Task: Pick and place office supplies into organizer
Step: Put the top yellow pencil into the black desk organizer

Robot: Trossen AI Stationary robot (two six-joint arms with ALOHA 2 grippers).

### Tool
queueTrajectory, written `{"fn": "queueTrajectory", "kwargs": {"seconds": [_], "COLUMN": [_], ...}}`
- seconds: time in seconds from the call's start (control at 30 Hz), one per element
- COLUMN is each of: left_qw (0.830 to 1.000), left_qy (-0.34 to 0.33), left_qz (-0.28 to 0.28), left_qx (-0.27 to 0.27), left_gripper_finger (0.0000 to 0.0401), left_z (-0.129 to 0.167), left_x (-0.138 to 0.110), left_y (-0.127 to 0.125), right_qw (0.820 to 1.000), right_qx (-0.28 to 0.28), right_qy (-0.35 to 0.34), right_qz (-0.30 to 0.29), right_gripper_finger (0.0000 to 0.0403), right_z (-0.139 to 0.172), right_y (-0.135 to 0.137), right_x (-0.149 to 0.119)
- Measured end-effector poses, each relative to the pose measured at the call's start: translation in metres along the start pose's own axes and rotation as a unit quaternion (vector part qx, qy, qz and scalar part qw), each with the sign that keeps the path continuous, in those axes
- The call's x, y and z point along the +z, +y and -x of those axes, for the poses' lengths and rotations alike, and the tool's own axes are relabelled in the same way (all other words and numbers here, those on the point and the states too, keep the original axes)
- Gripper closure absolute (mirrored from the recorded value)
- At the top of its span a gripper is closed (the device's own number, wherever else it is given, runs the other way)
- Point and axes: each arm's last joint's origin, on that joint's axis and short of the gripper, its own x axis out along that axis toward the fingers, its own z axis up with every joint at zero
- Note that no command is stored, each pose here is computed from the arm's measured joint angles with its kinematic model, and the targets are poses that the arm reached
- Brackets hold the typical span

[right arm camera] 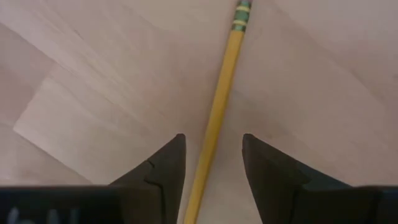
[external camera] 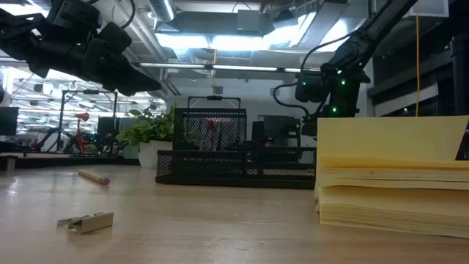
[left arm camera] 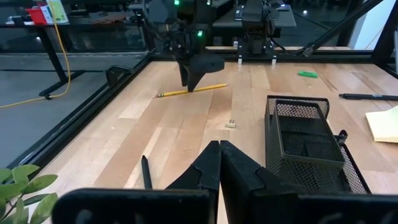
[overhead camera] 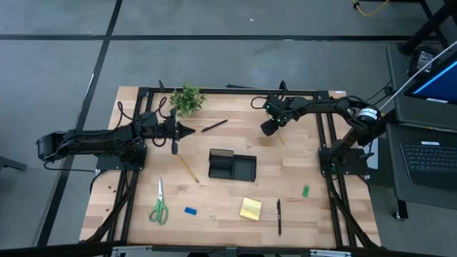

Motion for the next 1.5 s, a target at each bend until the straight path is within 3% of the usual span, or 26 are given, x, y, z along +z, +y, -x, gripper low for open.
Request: {"fn": "queueTrajectory", "kwargs": {"seconds": [0.57,0.83,1.07,1.5], "left_qw": [1.000,1.000,1.000,1.000], "left_qy": [0.000,0.000,0.000,-0.001], "left_qz": [0.000,0.000,0.000,0.000], "left_qx": [0.000,0.000,0.000,0.000], "left_gripper_finger": [0.0395,0.0397,0.0397,0.0397], "left_z": [0.000,0.000,0.000,0.000], "left_x": [0.000,0.000,0.000,0.000], "left_y": [0.000,0.000,0.000,0.000], "right_qw": [1.000,1.000,0.999,0.997], "right_qx": [0.001,0.004,0.042,0.046], "right_qy": [0.005,0.007,0.021,0.023], "right_qz": [0.000,-0.002,-0.028,-0.052], "right_gripper_finger": [0.0244,0.0270,0.0288,0.0289], "right_z": [-0.009,-0.009,-0.010,-0.011], "right_y": [0.002,0.002,-0.004,-0.016], "right_x": [0.001,0.001,0.003,0.007]}}
